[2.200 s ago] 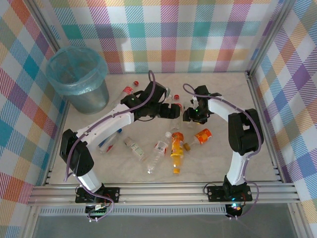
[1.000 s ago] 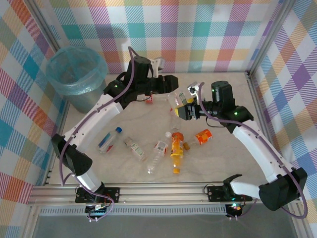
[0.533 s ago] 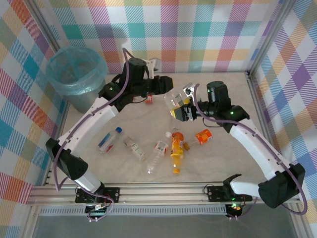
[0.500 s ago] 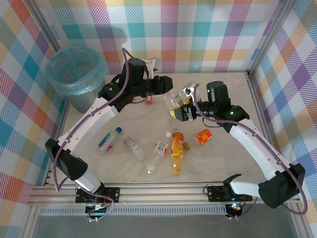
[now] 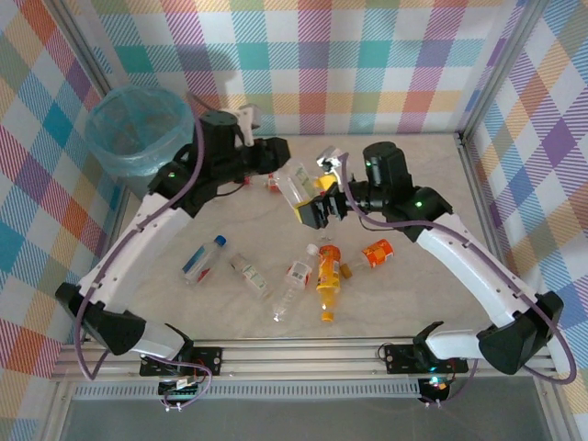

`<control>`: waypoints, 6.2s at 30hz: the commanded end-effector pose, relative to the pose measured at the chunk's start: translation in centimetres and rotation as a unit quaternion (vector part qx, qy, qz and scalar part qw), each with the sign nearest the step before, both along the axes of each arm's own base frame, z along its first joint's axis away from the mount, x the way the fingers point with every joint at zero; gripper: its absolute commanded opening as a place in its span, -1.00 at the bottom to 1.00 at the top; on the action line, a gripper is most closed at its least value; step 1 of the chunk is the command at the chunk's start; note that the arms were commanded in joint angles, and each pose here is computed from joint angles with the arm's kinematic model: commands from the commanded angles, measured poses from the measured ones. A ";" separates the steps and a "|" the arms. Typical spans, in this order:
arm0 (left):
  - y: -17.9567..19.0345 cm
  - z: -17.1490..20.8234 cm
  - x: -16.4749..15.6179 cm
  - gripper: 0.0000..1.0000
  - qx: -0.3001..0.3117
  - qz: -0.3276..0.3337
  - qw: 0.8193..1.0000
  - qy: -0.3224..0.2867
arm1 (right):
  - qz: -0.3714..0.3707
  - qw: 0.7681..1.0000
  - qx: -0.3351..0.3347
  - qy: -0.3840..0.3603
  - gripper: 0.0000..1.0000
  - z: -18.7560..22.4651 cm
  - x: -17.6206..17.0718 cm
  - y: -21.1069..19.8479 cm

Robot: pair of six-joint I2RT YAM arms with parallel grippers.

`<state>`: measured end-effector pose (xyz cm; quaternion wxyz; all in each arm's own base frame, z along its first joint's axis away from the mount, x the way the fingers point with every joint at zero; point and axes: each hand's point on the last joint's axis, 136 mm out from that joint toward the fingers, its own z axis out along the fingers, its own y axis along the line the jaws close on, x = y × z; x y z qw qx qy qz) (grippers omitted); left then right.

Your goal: Put the plastic bottles in the bin

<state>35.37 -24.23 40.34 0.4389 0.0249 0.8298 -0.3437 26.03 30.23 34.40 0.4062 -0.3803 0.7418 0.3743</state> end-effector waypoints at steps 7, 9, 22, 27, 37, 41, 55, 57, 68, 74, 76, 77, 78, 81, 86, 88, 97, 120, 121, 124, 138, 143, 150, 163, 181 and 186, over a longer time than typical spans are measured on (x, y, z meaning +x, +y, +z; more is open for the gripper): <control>11.3 4.9 1.1 -1.00 0.022 0.122 0.990 -0.070 | 0.052 0.996 0.043 -0.050 0.99 5.8 0.3 7.8; 13.6 6.0 1.9 -1.00 0.021 0.146 0.986 -0.077 | 0.058 0.996 0.058 -0.043 0.99 6.7 1.0 9.9; 27.3 13.7 6.8 -1.00 0.107 0.348 0.913 -0.183 | 0.040 0.987 0.149 0.045 0.95 8.5 7.5 21.2; 33.8 13.4 8.8 -1.00 0.126 0.433 0.876 -0.171 | 0.050 0.984 0.161 0.059 0.93 7.9 7.0 23.3; 39.1 7.0 16.6 -1.00 0.110 0.440 0.883 -0.121 | 0.059 0.986 0.141 0.066 0.93 6.4 5.6 24.3; 39.1 3.2 19.9 -1.00 0.114 0.415 0.897 -0.100 | 0.062 0.987 0.135 0.067 0.93 5.9 5.3 24.4; 39.1 -10.2 25.0 -0.81 0.128 0.363 0.923 0.007 | 0.065 0.988 0.120 0.073 0.93 4.7 4.9 24.5; 38.8 -11.4 25.3 -0.61 0.127 0.352 0.927 0.013 | 0.069 0.988 0.117 0.073 0.93 4.6 4.8 24.5; 38.0 -9.4 24.3 0.54 0.121 0.342 0.932 0.000 | 0.066 0.988 0.113 0.078 0.93 4.5 4.5 24.2; 36.9 -3.9 22.4 0.55 0.103 0.335 0.935 -0.045 | 0.065 0.989 0.110 0.074 0.93 5.4 4.0 23.4; 36.1 -1.4 21.4 0.55 0.094 0.329 0.937 -0.065 | 0.063 0.990 0.104 0.070 0.94 5.7 3.8 22.9; 35.7 -0.1 20.7 0.55 0.091 0.326 0.938 -0.073 | 0.060 0.991 0.098 0.068 0.95 5.8 3.6 22.5; 35.3 1.2 19.9 0.55 0.090 0.325 0.938 -0.081 | 0.055 0.992 0.091 0.066 0.95 5.9 3.5 22.1; 33.7 4.4 17.3 0.55 0.093 0.321 0.937 -0.099 | 0.040 0.995 0.070 0.058 0.97 6.1 3.2 20.3; 29.5 7.4 12.9 0.55 0.099 0.292 0.944 -0.117 | -0.011 0.997 0.028 0.067 0.98 4.8 3.4 15.8; 27.4 7.4 11.4 0.54 0.105 0.273 0.948 -0.121 | -0.038 0.996 0.009 0.080 0.98 3.4 3.7 13.5; 14.0 3.3 4.7 0.54 0.157 0.120 0.970 -0.140 | -0.248 0.949 -0.081 0.179 0.94 -5.9 4.7 -2.1; -5.4 -13.0 -13.3 0.65 0.175 -0.471 0.855 -0.127 | -0.559 0.715 -0.006 0.421 0.76 -24.8 -4.8 -15.4; -5.4 -13.2 -13.8 0.66 0.174 -0.479 0.850 -0.130 | -0.559 0.716 -0.007 0.419 0.76 -24.9 -4.4 -15.2; -5.5 -14.0 -14.4 0.74 0.175 -0.492 0.842 -0.137 | -0.566 0.710 -0.007 0.419 0.81 -25.2 -3.5 -14.7; -4.8 -14.7 -15.1 1.00 0.194 -0.501 0.829 -0.156 | -0.601 0.672 -0.027 0.432 0.79 -28.5 -0.5 -13.8; -4.6 -14.9 -15.0 1.00 0.200 -0.495 0.832 -0.154 | -0.602 0.660 -0.030 0.449 0.66 -29.9 -0.5 -14.0; -4.6 -14.8 -14.7 1.00 0.203 -0.484 0.837 -0.152 | -0.610 0.654 -0.031 0.447 0.43 -30.8 -0.4 -15.1; -4.3 -14.8 -14.3 0.99 0.209 -0.470 0.844 -0.153 | -0.610 0.659 -0.040 0.439 0.37 -31.4 -0.1 -16.7; -5.1 -7.5 -8.4 0.92 0.155 -0.299 0.926 -0.170 | -0.526 0.767 -0.059 0.363 0.14 -25.5 -0.5 -16.7; -6.2 -3.4 -5.7 0.96 0.078 -0.229 0.960 -0.143 | -0.472 0.834 -0.015 0.284 0.11 -19.8 -0.3 -16.2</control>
